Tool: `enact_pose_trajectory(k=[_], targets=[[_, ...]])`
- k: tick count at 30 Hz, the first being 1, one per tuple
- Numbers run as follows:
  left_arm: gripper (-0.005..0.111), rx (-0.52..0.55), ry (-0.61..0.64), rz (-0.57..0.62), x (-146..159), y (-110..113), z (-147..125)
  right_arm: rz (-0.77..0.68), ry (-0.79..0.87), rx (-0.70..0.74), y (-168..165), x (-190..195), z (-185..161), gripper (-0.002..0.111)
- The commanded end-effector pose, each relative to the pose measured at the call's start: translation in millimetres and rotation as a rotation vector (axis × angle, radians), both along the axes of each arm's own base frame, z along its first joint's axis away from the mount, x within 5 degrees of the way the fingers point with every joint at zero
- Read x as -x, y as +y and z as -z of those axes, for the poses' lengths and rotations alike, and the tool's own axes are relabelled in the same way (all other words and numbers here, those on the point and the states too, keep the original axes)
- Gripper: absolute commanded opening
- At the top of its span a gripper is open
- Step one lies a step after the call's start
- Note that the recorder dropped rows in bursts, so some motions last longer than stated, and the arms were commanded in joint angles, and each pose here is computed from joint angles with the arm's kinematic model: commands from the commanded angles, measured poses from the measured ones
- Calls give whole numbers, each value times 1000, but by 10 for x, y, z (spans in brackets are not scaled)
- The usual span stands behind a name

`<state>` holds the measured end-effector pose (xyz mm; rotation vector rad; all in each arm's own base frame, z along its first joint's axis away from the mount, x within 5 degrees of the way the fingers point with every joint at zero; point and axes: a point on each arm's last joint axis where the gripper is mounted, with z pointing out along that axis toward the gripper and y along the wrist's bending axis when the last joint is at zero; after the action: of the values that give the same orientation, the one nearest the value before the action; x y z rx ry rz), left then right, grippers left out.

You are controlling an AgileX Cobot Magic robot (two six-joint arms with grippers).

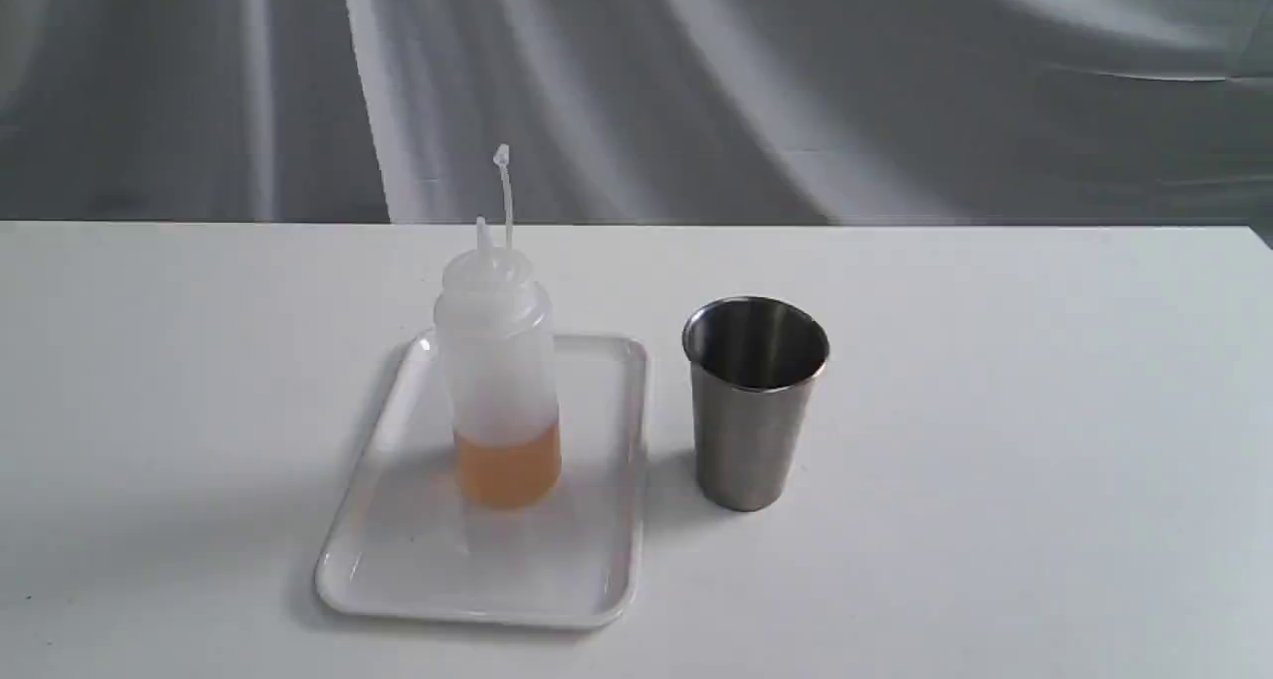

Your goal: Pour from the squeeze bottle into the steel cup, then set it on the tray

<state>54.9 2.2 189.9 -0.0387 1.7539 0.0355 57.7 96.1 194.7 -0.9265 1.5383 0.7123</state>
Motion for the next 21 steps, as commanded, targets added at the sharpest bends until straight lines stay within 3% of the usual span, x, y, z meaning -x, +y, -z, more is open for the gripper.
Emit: enact_pose_trajectory(k=[1,7,21], targets=[[8,4,-5,1,-1,-1,7,5,19,14,-27,14,21,0],[8,4,-5,1,-1,-1,7,41,56,74,-155,51,65,0],[8,3,-5,1,-1,-1,7,294,65,64,-475,44,73,0]])
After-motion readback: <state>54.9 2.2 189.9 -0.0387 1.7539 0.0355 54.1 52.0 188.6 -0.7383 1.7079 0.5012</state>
